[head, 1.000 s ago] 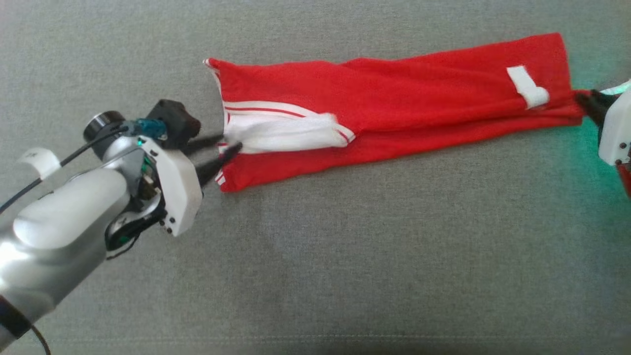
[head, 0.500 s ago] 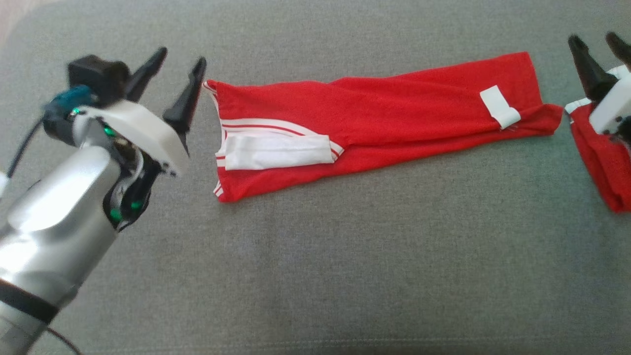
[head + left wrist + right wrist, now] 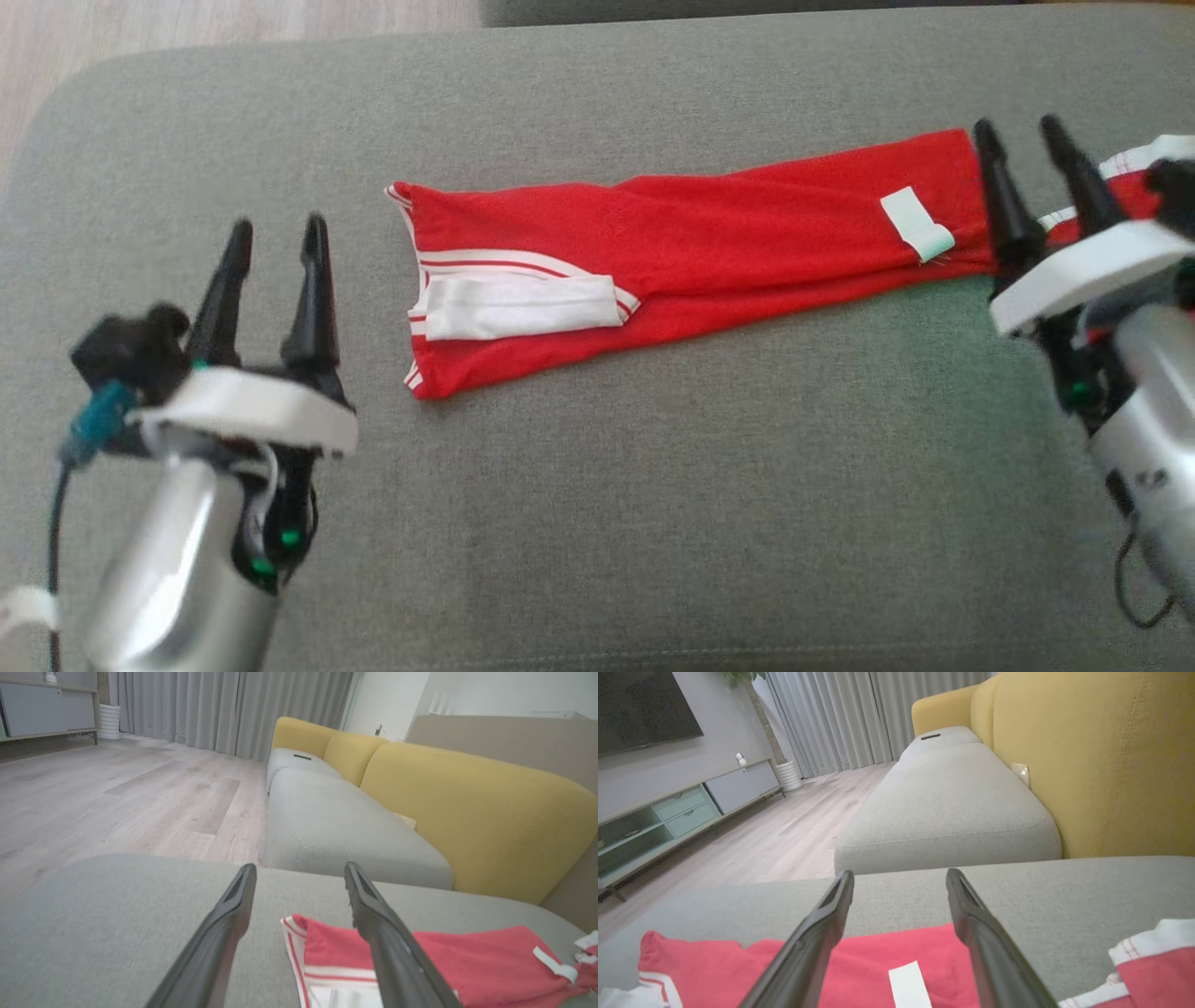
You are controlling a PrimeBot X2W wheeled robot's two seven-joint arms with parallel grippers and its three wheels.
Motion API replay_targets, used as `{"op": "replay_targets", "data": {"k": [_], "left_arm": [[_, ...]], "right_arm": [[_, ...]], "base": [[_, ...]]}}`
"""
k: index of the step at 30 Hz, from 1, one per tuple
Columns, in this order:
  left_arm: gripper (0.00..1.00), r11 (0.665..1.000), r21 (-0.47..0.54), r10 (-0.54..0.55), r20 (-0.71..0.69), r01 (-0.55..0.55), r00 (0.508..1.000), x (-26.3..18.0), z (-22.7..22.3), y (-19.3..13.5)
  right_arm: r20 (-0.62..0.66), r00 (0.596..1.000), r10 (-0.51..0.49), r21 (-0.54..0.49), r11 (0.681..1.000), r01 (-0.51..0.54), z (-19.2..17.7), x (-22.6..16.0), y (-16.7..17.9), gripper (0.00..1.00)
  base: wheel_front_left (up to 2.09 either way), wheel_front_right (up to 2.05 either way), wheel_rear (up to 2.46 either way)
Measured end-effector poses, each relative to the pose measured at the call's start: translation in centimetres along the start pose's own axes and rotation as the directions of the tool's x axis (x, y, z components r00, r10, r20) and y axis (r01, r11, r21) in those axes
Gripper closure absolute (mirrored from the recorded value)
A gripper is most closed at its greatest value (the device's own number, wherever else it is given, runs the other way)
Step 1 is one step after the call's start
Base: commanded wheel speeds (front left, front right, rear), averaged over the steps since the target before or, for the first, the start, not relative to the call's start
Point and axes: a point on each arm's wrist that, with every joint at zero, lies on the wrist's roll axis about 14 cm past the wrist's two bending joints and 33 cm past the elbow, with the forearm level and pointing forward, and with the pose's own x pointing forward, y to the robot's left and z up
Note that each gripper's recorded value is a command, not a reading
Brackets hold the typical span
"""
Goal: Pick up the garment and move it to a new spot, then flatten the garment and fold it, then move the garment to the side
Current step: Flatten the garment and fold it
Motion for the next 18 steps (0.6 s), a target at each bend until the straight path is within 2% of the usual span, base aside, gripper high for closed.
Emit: {"op": "replay_targets", "data": {"k": [5,10,14,18], "left_arm": [[0.00,0.999,0.031,-0.011,-0.006,0.012,1.000,-0.8,-0.9,0.0],[0.00,1.000,0.027,-0.016,0.004,0.016,1.000,-0.6,-1.0,0.0],[0.00,1.000,0.026,-0.012,-0.008,0.012,1.000,-0.4,-1.8,0.3],[0.00,0.999,0.022,-0.024,-0.017,0.024,1.000,0.2,-2.4,0.1]], "right_arm": [[-0.022,1.000,-0.007,-0.012,1.000,0.007,-1.9,-0.5,0.5,0.00],[-0.008,1.000,-0.026,-0.020,0.999,0.026,-1.9,0.1,0.1,0.00],[-0.055,0.993,-0.101,-0.023,0.995,0.100,-3.8,0.2,-1.9,0.00],[-0.172,0.966,-0.192,0.000,0.981,0.195,-7.0,0.1,-4.2,0.00]], "base": [[0.00,0.00,0.00],[0.00,0.00,0.00],[0.00,0.00,0.00],[0.00,0.00,0.00]]}}
